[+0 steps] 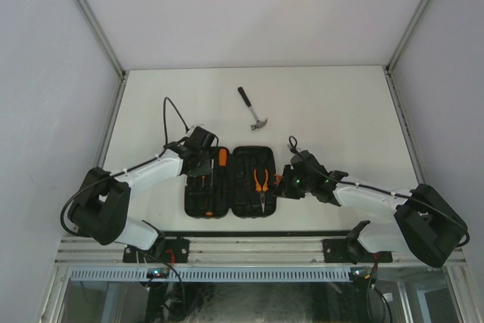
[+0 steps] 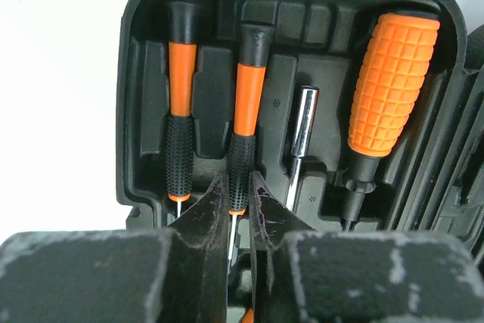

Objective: Sort the tools into containers
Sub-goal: Place the screwdriver in the storage box.

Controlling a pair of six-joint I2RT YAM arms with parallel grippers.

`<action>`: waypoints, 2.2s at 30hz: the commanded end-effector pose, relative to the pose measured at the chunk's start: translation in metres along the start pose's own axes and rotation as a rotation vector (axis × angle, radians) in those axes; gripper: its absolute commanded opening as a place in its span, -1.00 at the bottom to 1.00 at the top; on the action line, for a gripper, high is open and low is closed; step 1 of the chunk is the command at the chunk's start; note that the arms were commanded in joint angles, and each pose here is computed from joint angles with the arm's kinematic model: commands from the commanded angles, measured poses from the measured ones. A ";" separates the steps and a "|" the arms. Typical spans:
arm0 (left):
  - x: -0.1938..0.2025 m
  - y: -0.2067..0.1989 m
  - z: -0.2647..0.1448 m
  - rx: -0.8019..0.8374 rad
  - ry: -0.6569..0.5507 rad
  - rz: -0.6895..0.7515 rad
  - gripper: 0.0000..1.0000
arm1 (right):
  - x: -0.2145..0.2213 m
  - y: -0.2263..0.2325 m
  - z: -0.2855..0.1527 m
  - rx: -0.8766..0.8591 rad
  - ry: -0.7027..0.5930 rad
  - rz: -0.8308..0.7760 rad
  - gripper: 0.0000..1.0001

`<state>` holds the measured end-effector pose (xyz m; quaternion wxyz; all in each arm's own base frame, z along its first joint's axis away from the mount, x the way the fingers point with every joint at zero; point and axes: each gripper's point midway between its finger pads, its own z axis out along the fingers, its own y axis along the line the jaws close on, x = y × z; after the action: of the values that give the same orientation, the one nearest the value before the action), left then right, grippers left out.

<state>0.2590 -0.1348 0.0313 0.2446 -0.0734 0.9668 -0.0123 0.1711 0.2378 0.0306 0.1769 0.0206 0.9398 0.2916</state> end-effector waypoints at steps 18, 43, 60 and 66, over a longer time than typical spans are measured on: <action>0.091 0.023 0.052 -0.073 0.310 0.027 -1.00 | 0.008 -0.005 0.003 0.011 0.033 -0.034 -0.94; 0.043 0.013 0.000 -0.016 0.176 0.024 -0.46 | 0.002 -0.013 -0.006 0.048 0.001 -0.045 -0.94; -0.016 -0.001 -0.044 0.041 0.008 0.015 -0.17 | 0.002 -0.012 -0.005 0.046 0.000 -0.041 -0.93; -0.012 -0.002 -0.036 0.033 0.025 0.020 -0.57 | 0.003 -0.011 -0.005 0.041 0.005 -0.042 -0.94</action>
<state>0.2419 -0.1281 0.0571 0.2179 -0.0651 0.9737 -0.0130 0.1715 0.2300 0.0307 0.1840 0.0183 0.9427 0.2777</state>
